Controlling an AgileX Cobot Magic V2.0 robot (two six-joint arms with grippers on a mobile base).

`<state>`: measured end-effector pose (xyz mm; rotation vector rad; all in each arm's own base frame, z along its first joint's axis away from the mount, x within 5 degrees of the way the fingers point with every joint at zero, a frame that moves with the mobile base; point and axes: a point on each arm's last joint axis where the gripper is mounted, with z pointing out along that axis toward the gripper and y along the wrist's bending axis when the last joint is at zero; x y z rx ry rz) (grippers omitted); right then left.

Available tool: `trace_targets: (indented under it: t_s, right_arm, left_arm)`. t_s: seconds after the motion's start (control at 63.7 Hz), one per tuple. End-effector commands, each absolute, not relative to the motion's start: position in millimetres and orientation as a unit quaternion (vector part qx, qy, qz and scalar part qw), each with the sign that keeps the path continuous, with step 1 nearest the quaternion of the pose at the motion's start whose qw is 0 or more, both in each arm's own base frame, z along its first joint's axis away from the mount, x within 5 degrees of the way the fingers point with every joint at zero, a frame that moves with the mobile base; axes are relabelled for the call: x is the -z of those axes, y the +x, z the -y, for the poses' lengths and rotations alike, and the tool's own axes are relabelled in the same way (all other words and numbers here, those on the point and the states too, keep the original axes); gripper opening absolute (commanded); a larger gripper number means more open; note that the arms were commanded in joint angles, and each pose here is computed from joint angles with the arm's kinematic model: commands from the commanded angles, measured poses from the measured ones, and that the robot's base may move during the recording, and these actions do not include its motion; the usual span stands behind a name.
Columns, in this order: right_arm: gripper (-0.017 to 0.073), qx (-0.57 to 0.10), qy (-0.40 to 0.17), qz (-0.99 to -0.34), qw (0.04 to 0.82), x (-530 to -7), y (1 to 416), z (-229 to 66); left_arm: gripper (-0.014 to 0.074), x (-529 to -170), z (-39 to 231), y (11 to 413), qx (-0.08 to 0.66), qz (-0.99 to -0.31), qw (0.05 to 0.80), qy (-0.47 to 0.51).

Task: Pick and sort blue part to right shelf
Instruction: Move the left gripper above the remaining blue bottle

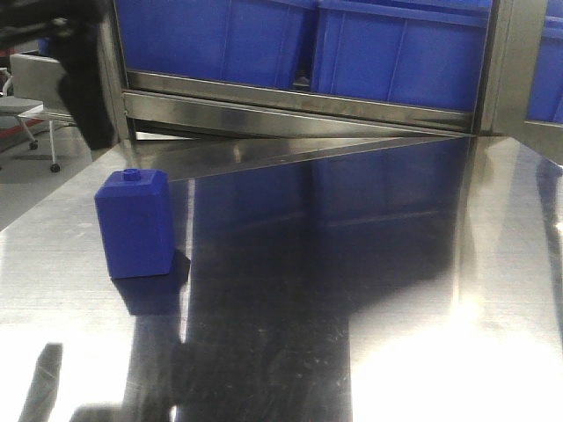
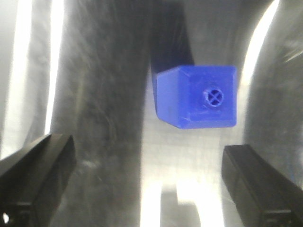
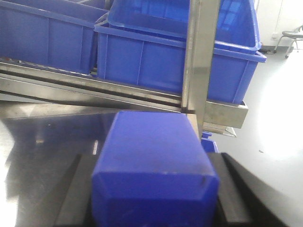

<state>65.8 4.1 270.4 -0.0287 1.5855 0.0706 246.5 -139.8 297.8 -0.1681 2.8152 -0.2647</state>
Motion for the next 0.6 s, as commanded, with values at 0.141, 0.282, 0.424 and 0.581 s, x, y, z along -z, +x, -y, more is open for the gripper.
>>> trace_targets:
  t_s: [0.141,0.282,0.424,0.581]
  right_arm:
    - [0.0396,-0.026,-0.017,-0.671,0.741,-288.3,64.6,-3.8]
    - [0.0396,-0.026,-0.017,-0.671,0.741,-288.3,64.6,-3.8]
    - [0.0396,-0.026,-0.017,-0.671,0.741,-288.3,64.6,-3.8]
    - [0.0396,-0.026,-0.017,-0.671,0.741,-288.3,64.6,-3.8]
  left_arm:
    - [0.0689,-314.6,167.8,267.9,0.069,-0.988,0.118,-0.077]
    - [0.0689,-310.8,174.5,283.3,0.027,-0.988,0.110,-0.105]
    - [0.0689,-305.2,182.5,293.7,0.027,-0.988,0.105,-0.111]
    - [0.0689,-295.4,185.8,298.0,0.022,-0.987,0.093,-0.126]
